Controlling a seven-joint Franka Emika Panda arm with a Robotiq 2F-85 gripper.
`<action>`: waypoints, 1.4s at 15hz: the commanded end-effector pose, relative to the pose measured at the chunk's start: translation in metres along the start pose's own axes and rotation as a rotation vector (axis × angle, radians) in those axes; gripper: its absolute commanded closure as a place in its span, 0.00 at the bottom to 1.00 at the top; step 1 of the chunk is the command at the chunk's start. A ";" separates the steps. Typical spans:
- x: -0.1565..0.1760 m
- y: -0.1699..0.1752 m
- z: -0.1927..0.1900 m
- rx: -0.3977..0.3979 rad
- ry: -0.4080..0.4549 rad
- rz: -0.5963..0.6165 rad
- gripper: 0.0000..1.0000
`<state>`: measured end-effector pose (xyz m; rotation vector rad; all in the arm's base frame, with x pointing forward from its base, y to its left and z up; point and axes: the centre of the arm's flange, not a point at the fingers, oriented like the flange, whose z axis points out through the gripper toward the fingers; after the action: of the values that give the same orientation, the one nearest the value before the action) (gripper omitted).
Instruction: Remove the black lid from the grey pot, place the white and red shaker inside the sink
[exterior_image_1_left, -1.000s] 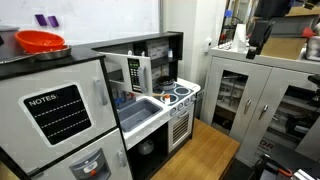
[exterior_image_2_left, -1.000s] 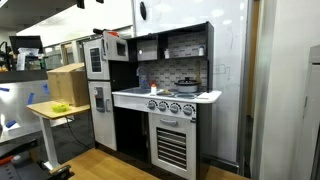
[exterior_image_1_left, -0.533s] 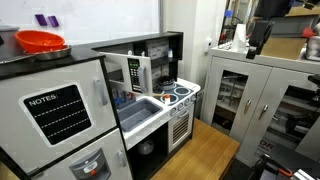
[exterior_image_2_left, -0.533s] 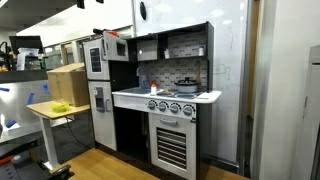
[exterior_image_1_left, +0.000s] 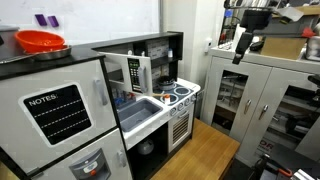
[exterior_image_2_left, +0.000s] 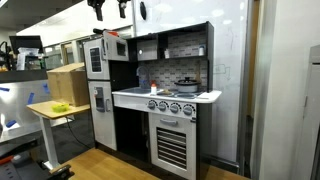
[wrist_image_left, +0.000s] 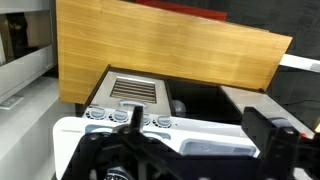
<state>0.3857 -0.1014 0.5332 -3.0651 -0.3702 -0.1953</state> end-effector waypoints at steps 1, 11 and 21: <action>0.045 0.021 0.025 -0.001 0.053 -0.067 0.00; 0.174 0.023 0.079 -0.007 0.257 0.018 0.00; 0.178 0.019 0.090 -0.020 0.233 0.007 0.00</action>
<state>0.5726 -0.0728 0.4668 -3.0152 -0.3456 -0.5527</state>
